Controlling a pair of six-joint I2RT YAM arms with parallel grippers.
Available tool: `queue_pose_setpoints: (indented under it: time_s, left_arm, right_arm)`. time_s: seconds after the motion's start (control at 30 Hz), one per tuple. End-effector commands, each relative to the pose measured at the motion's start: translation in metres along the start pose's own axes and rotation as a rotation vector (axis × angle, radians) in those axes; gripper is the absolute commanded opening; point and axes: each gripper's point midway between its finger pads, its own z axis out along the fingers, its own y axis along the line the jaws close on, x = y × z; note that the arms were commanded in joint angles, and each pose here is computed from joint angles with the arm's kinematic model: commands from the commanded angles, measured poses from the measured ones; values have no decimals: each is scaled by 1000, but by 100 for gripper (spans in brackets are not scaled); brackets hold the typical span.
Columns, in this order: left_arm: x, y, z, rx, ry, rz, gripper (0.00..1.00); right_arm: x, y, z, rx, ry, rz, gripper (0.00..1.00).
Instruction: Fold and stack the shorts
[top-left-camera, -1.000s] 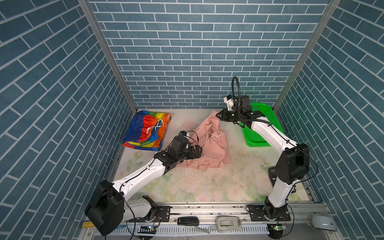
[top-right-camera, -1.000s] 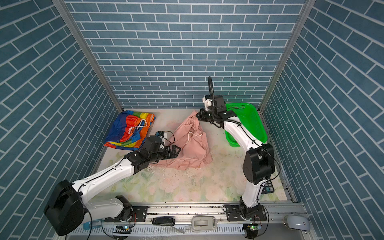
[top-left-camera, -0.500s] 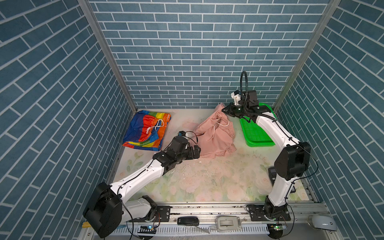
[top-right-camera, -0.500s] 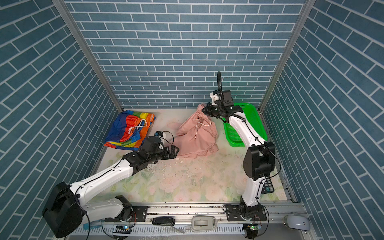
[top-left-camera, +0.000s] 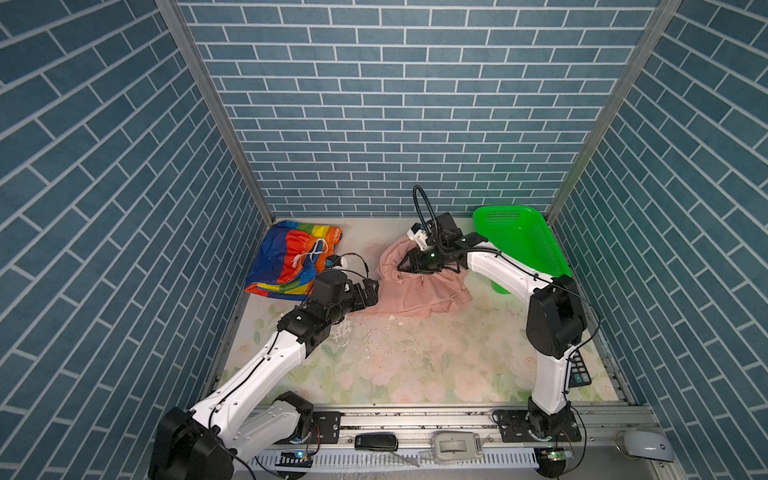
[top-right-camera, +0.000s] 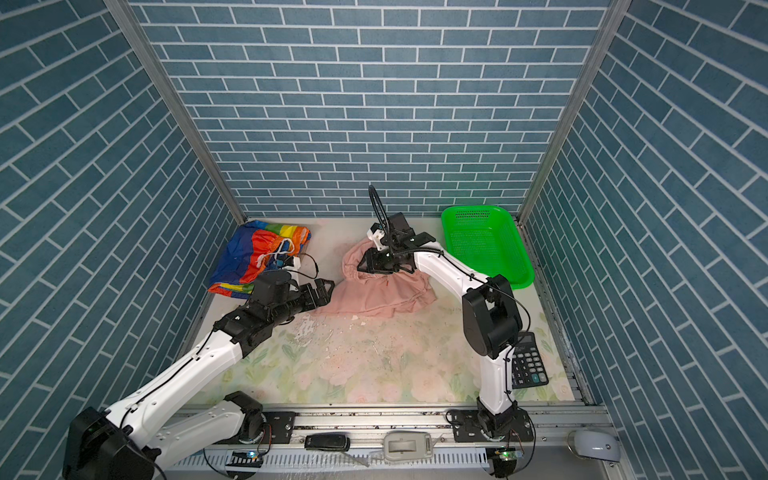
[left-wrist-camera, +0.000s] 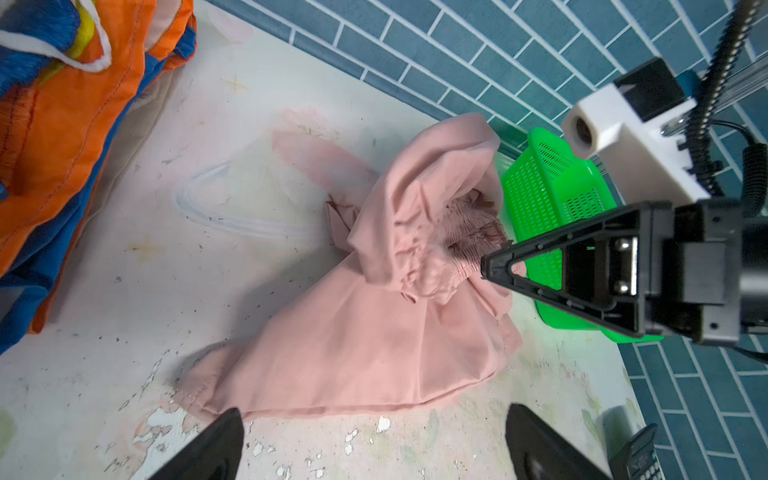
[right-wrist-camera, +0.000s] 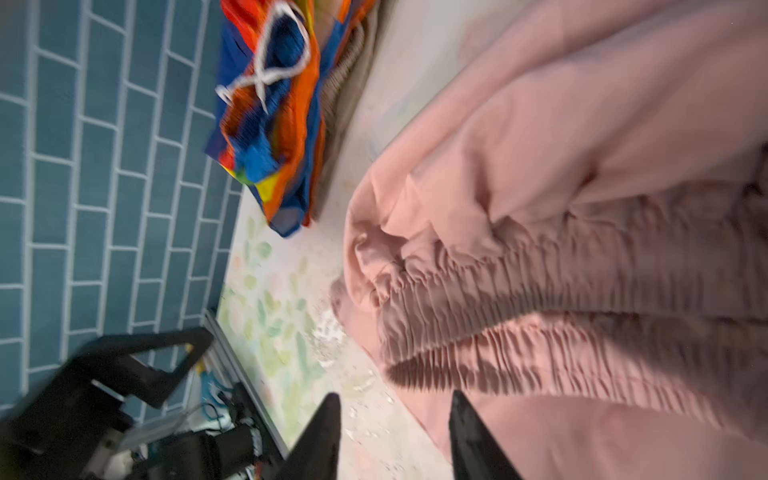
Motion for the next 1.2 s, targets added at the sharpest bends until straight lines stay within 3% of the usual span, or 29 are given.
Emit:
queue_pose_setpoints:
  time_s: [0.0, 0.17, 0.33, 0.5, 0.7, 0.93, 1.1, 1.17]
  left_arm:
    - [10, 2, 6, 8, 45, -2, 100]
    - [9, -11, 19, 44, 80, 1, 100]
    - [18, -37, 41, 108, 126, 3, 100]
    - [39, -63, 75, 138, 209, 42, 100]
    - [58, -48, 103, 72, 274, 44, 100]
    - [84, -20, 115, -12, 334, 66, 100]
    - [112, -11, 128, 0, 404, 20, 99]
    - [122, -9, 133, 11, 426, -9, 100]
  right_arm:
    - [-4, 5, -45, 24, -76, -64, 67]
    - [14, -44, -84, 165, -140, -7, 98]
    - [39, -105, -90, 240, -151, 122, 99]
    - [53, -134, -67, 255, -110, 171, 99]
    - [56, -156, -44, 267, -80, 206, 98]
    - [51, -170, -25, 267, -69, 230, 75]
    - [36, -180, -14, 288, -61, 225, 36]
    - [29, -182, -12, 298, -57, 219, 28]
